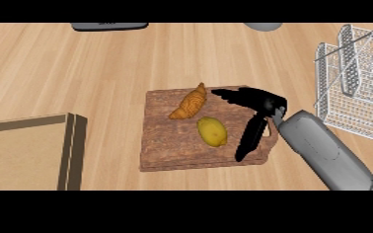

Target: Pick the lemon from the cutting board and place it in the tiered basket

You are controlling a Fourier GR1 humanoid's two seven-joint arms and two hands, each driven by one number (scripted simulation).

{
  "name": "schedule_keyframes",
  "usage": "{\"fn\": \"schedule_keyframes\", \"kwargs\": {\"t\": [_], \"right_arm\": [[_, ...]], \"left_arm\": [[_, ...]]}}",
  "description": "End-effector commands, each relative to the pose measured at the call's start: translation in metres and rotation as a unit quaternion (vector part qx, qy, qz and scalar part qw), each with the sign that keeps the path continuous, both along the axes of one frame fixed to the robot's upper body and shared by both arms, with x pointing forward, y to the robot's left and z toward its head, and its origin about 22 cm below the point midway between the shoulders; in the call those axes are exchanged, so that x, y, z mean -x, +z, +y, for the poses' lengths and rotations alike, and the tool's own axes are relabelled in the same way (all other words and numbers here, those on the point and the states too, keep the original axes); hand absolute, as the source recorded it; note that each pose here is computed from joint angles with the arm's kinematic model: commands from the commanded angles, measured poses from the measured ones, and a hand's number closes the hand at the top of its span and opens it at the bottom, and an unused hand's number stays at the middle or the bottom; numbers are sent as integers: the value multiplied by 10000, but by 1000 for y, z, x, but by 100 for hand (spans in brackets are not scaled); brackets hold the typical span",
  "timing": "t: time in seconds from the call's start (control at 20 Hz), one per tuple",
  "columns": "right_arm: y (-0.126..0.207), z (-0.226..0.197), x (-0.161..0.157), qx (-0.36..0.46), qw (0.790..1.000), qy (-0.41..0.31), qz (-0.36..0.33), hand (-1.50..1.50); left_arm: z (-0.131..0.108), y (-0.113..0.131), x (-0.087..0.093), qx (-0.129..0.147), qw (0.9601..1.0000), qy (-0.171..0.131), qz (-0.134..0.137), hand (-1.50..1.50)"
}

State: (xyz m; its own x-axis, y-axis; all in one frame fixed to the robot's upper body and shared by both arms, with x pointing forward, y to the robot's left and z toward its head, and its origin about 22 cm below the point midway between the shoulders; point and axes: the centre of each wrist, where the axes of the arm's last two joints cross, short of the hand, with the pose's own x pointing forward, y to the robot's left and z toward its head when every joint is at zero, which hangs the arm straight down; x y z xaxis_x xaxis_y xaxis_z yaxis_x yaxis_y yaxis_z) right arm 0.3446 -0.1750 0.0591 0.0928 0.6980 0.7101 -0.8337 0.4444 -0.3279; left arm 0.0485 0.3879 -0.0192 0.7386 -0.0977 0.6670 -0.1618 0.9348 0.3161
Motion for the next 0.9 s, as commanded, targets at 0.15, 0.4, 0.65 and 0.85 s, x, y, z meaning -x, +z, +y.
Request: {"fn": "schedule_keyframes", "kwargs": {"t": [0.15,0.4,0.65,0.85], "right_arm": [[-6,6,0,-49,10000,-48,-9,-150],[-23,13,7,-53,9999,-139,61,-150],[-28,25,10,-99,9999,-68,123,-150],[-35,33,15,-28,9998,96,179,-150]], "left_arm": [[-21,26,-85,33,9792,-638,-1924,0],[-20,30,-91,57,9801,-585,-1895,0],[-20,31,-96,106,9793,-639,-1915,0],[-18,27,-94,99,9793,-734,-1883,0]]}}
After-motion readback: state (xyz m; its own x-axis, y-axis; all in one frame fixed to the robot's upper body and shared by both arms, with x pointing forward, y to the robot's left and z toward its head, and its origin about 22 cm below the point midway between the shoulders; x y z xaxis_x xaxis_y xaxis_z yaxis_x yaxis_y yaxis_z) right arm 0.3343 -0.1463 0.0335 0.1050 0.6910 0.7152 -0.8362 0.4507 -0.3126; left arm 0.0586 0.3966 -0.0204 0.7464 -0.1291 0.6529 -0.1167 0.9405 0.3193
